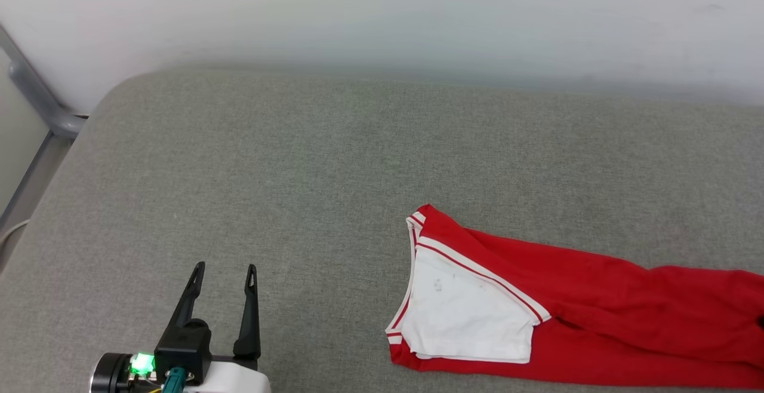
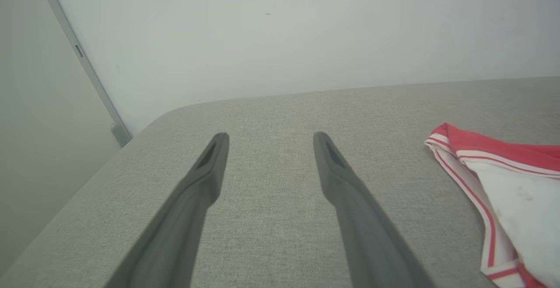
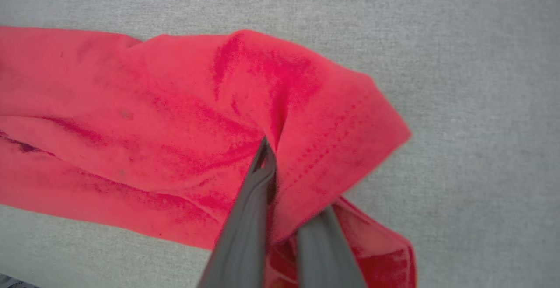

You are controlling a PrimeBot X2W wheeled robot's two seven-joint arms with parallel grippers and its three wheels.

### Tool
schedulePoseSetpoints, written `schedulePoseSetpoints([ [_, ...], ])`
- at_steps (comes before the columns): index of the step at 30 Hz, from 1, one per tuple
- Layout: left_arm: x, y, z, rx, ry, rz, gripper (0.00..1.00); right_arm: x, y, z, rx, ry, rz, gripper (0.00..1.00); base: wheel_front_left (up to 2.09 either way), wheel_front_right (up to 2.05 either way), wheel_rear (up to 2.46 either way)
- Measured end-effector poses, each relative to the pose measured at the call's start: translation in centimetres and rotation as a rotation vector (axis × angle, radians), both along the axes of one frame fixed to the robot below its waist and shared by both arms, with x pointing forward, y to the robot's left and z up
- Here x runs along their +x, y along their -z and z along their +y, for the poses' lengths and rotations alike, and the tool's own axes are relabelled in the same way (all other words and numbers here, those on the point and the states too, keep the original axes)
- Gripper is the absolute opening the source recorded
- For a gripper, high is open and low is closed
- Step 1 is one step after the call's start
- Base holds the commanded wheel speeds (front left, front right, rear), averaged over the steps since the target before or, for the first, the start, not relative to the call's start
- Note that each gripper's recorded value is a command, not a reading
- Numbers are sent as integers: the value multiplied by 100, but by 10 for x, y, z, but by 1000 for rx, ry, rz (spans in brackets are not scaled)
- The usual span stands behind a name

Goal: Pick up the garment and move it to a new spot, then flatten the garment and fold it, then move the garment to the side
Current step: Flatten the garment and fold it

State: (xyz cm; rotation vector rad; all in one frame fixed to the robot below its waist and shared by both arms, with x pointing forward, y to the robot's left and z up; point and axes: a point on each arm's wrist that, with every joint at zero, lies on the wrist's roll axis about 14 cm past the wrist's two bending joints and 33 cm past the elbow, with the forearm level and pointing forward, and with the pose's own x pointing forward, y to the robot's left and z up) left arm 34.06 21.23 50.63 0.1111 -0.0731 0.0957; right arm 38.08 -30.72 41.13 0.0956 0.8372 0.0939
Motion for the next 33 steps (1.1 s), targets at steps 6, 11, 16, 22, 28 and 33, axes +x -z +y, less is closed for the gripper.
schedulePoseSetpoints([
  [6,0,1,-5,-9,19,2,100,2,-25,52,121,-124,-39,0,0,0,0],
  [11,2,3,-12,-20,37,6,100,-1,-38,97,180,-246,-57,0,0,0,0],
  [16,4,4,-15,-22,46,11,100,1,-47,143,223,-355,-70,0,0,0,0],
  [22,3,6,-12,-23,41,16,100,12,-50,195,228,-476,-83,0,0,0,0],
  [28,4,9,-9,-29,24,26,100,19,-45,243,204,-610,-82,0,0,0,0],
  [33,8,10,-8,-35,19,32,100,26,-36,277,174,-697,-84,0,0,0,0],
])
